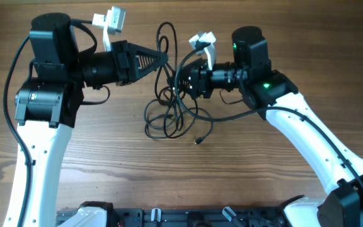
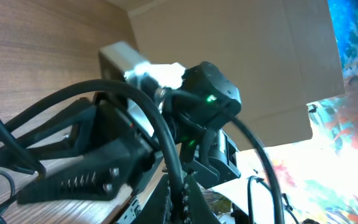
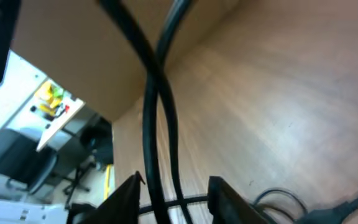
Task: Untangle cables
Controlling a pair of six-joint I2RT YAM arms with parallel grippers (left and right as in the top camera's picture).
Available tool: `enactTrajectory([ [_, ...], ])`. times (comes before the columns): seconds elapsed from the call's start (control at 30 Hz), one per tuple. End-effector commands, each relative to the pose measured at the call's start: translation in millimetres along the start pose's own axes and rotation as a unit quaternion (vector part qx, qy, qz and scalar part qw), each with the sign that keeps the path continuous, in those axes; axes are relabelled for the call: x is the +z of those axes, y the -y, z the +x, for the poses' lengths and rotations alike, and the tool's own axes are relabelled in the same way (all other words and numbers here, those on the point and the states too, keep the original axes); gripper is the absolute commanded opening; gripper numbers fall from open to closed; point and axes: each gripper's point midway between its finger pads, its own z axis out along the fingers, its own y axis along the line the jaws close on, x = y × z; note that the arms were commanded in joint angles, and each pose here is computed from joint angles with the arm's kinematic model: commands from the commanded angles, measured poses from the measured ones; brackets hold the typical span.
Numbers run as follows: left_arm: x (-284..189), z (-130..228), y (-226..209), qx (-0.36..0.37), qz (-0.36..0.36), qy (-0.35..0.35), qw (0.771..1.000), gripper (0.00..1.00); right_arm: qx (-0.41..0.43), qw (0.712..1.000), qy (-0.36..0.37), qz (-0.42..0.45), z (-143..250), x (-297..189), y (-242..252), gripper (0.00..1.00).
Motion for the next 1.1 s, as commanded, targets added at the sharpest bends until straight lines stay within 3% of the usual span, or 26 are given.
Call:
enactTrajectory([
  [0.0,-3.7,-5.0,6.9,0.01,0.003,0.008,1.0,0.04,0.015,1.0,0.017,0.017,-9.5,-3.1,1.0,0.08],
  [0.07,-5.7,-17.9,-9.0,0.025,-0.042,0.046,0.998,0.04,0.028,1.0,0.008,0.009,-5.0,-6.4,0.7,0.04],
  [0.1,-12.4,-27.9,-31.1,0.012,-0.098,0.08,0.992,0.04,0.039,0.999,0.004,0.009,-2.8,-12.2,1.7,0.04],
  [0.2,-26.6,-37.1,-63.3,-0.023,-0.17,0.118,0.978,0.04,0.054,0.998,0.006,0.021,-3.6,-28.1,3.2,0.05],
  [0.33,-68.1,-45.0,-133.0,-0.088,-0.333,0.183,0.921,0.04,0.047,0.998,0.026,0.035,-10.4,-74.7,-12.9,0.04],
  [0.5,-92.5,-45.3,-177.4,-0.095,-0.439,0.191,0.873,0.04,-0.038,0.991,0.029,-0.127,-11.0,-121.3,-97.8,0.04],
  [0.63,-101.4,-38.9,-201.5,-0.116,-0.486,0.181,0.847,0.04,-0.055,0.983,0.042,-0.168,-19.7,-153.2,-118.1,0.04],
  [0.87,-125.1,-26.4,-236.6,-0.14,-0.574,0.167,0.789,0.04,0.029,0.988,0.147,-0.037,-64.9,-229.2,-63.6,0.04],
  [1.07,-130.8,-19.0,-255.8,-0.158,-0.601,0.148,0.769,0.04,0.163,0.932,0.293,0.136,-69.2,-319.0,28.1,0.04],
])
